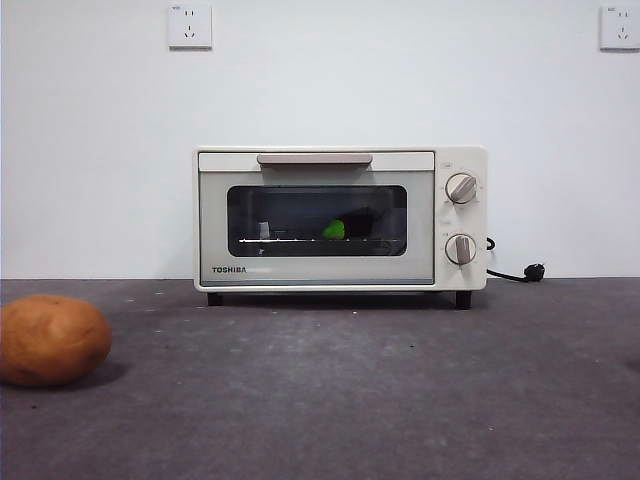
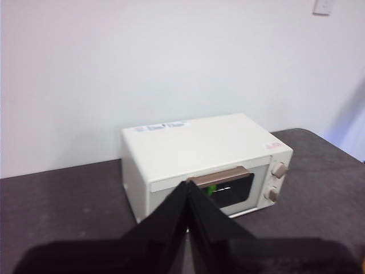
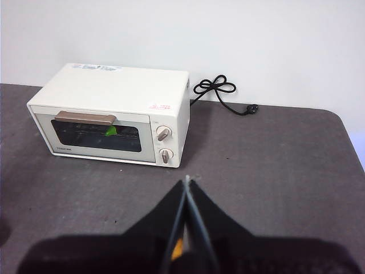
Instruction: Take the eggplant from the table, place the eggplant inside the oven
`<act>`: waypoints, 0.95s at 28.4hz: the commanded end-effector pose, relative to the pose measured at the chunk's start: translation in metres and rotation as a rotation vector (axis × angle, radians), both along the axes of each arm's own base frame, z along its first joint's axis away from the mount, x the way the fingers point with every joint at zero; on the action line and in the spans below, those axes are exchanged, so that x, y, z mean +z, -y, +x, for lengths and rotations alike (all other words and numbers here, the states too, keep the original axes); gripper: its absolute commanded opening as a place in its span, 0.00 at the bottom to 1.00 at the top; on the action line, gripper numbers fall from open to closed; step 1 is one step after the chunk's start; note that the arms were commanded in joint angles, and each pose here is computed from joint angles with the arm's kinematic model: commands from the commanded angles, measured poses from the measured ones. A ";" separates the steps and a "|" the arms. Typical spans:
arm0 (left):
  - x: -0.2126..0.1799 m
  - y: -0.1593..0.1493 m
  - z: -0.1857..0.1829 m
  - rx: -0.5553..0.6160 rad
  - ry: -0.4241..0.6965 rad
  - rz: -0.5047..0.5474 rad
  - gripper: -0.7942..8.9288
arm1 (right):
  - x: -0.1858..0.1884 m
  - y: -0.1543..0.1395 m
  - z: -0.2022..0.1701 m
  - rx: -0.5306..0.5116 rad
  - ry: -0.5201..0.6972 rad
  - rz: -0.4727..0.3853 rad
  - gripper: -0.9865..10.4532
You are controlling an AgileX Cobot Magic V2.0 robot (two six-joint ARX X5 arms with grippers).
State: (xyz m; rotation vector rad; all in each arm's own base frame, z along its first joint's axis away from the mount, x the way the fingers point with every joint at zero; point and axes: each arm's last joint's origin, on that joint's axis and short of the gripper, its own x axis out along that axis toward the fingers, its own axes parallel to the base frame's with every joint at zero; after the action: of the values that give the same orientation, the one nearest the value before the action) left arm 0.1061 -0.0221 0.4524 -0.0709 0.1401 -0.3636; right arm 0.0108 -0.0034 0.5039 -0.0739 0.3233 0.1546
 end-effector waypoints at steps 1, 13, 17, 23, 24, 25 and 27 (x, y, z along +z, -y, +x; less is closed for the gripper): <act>0.001 -0.001 -0.004 0.003 0.009 0.015 0.08 | -0.003 0.000 -0.001 -0.005 -0.022 -0.001 0.09; 0.000 -0.001 -0.007 0.001 0.002 0.015 0.08 | -0.003 0.000 -0.001 -0.005 -0.022 -0.001 0.09; 0.000 -0.001 -0.007 0.000 0.003 0.015 0.08 | -0.003 0.000 -0.001 -0.005 -0.022 -0.001 0.09; -0.003 -0.001 -0.007 -0.001 -0.027 0.018 0.08 | -0.003 0.000 -0.001 -0.005 -0.022 -0.001 0.09; -0.004 -0.001 -0.007 -0.002 -0.036 0.019 0.08 | -0.003 0.000 -0.001 -0.005 -0.022 -0.001 0.09; -0.005 -0.001 -0.007 -0.006 -0.049 0.021 0.08 | -0.003 0.000 -0.001 -0.005 -0.022 -0.001 0.09; -0.007 0.000 -0.008 -0.028 -0.072 0.020 0.08 | -0.003 0.000 -0.001 -0.005 -0.022 -0.001 0.09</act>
State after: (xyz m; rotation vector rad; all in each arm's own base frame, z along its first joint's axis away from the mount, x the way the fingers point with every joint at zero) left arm 0.0997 -0.0215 0.4444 -0.0751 0.2241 -0.3721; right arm 0.0108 -0.0033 0.5038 -0.0740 0.3237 0.1550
